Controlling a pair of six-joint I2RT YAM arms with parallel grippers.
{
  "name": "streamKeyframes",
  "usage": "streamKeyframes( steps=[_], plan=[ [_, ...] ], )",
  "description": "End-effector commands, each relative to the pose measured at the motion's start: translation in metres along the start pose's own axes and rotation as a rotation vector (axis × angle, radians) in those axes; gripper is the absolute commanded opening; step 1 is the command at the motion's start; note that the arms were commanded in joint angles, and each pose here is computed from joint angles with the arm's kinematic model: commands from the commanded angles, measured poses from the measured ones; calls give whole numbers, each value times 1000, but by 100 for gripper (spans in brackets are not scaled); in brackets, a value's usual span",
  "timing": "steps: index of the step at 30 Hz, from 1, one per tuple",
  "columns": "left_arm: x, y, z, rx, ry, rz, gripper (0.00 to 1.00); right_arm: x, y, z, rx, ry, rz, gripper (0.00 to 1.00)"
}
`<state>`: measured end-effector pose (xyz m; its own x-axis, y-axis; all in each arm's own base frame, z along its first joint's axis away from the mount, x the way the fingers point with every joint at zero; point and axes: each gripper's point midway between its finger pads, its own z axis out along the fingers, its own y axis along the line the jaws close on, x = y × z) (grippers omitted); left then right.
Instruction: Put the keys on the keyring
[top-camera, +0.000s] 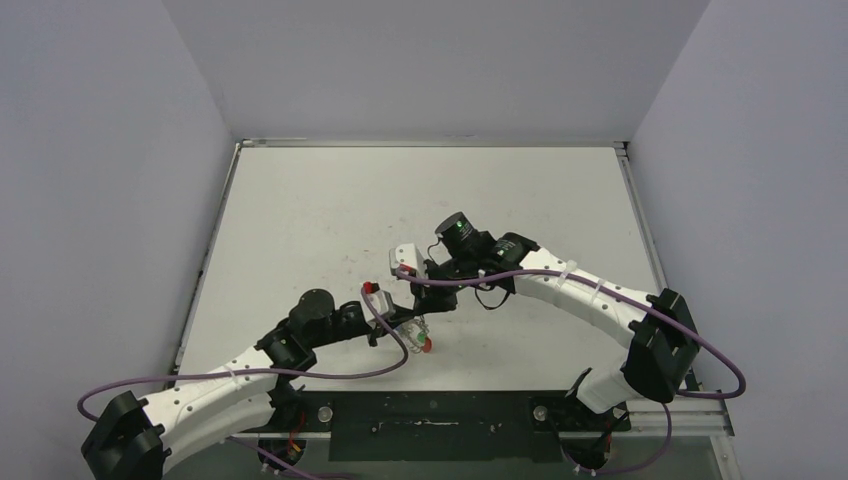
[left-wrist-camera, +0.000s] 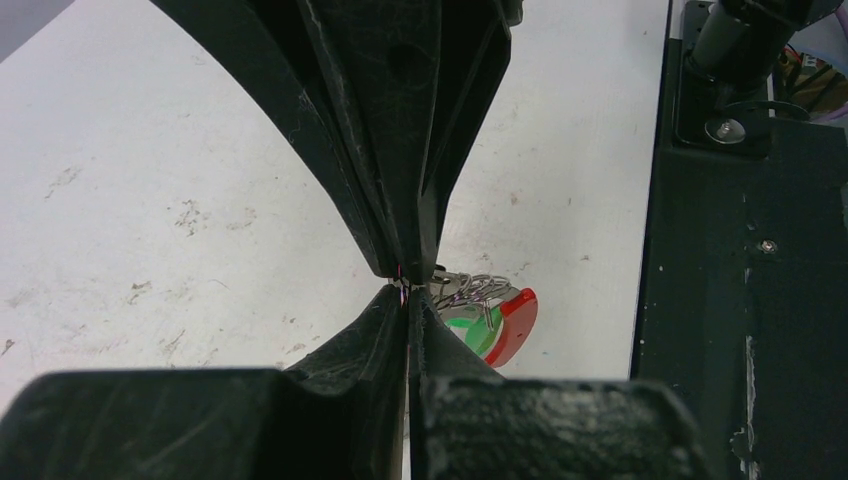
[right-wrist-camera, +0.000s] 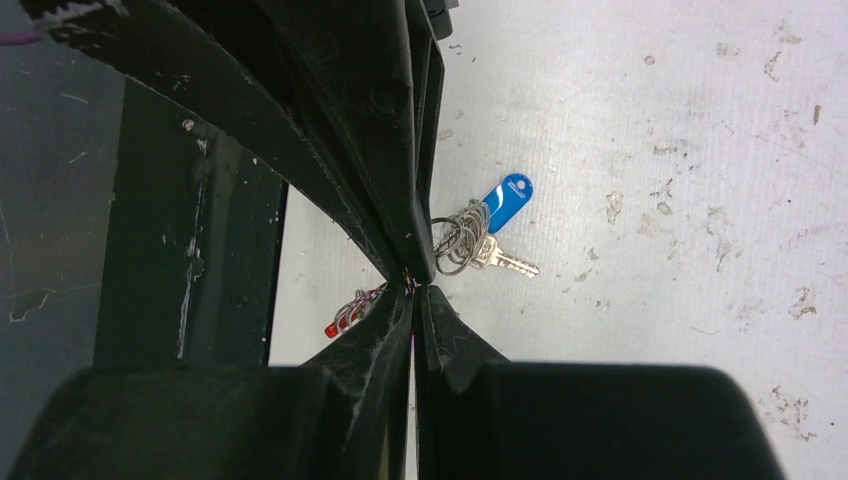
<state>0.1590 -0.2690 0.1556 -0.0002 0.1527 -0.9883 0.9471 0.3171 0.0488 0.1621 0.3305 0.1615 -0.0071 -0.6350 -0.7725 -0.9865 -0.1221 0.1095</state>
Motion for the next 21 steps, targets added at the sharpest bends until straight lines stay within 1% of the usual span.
streamKeyframes(
  steps=[1,8,18,19,21],
  plan=[
    [-23,5,-4,-32,-70,21,0,-13,-14,-5,43,-70,-8,0],
    [-32,8,-10,-74,-149,7,0,-2,-20,-3,46,-103,48,0],
    [-37,12,-11,-99,-174,-5,0,9,-22,12,11,-154,75,0],
    [-38,12,-11,-99,-177,-4,0,9,-23,13,14,-163,72,0],
    [-37,12,-11,-99,-181,-3,0,9,-24,16,15,-183,64,6]
  ],
)
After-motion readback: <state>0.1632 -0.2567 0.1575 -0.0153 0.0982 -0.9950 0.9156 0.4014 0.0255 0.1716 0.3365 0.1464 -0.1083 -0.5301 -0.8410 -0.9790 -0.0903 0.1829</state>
